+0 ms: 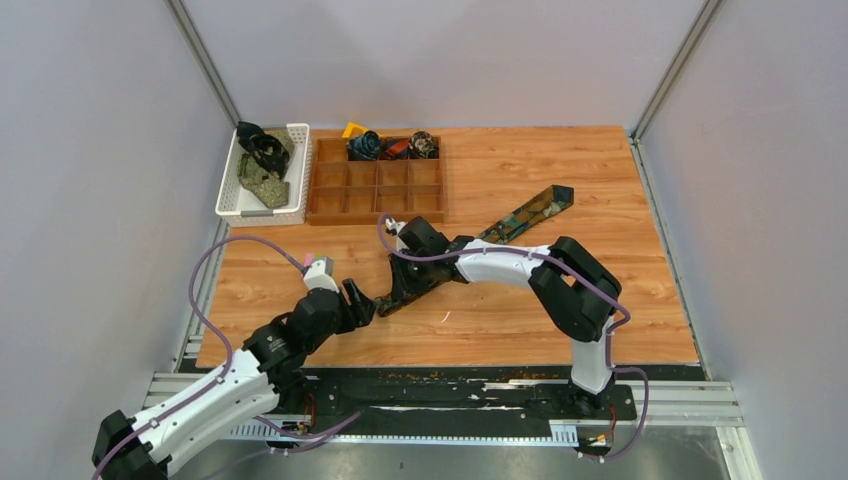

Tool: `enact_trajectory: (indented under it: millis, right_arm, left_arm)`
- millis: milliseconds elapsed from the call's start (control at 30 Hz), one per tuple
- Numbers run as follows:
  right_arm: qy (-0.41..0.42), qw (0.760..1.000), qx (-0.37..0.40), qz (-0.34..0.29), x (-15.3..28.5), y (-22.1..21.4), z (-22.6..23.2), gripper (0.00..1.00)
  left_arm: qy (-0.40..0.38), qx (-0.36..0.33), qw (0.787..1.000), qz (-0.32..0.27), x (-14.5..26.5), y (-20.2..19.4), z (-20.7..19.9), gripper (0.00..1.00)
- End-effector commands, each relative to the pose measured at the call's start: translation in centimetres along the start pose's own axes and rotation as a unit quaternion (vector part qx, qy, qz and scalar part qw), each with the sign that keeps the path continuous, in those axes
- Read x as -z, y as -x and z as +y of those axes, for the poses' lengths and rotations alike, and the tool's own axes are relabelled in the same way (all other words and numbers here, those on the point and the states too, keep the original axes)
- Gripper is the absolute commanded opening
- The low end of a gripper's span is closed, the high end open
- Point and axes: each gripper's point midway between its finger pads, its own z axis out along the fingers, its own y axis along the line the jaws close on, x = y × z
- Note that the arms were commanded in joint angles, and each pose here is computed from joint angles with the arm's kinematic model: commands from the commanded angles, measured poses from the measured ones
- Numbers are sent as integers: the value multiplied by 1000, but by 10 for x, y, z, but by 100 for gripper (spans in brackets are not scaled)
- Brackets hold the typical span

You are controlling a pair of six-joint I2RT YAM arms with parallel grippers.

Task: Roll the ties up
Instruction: Roll the tie at the center of the board.

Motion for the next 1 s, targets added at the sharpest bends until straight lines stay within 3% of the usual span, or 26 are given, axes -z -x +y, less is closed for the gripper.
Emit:
enact_trajectory:
  millis: [0, 533, 967]
  right_arm:
    - [-13, 1000, 7, 1, -10, 0, -14, 11]
    - [-27, 999, -10, 17, -20, -24, -45, 5]
    - [-19, 1000, -17, 8, -17, -32, -47, 0]
  left_arm:
    - [-24, 22, 999, -5, -9, 1, -14, 70]
    - [-10, 66, 998, -12, -24, -1, -13, 69]
    - [13, 151, 988, -20, -37, -10, -2, 65]
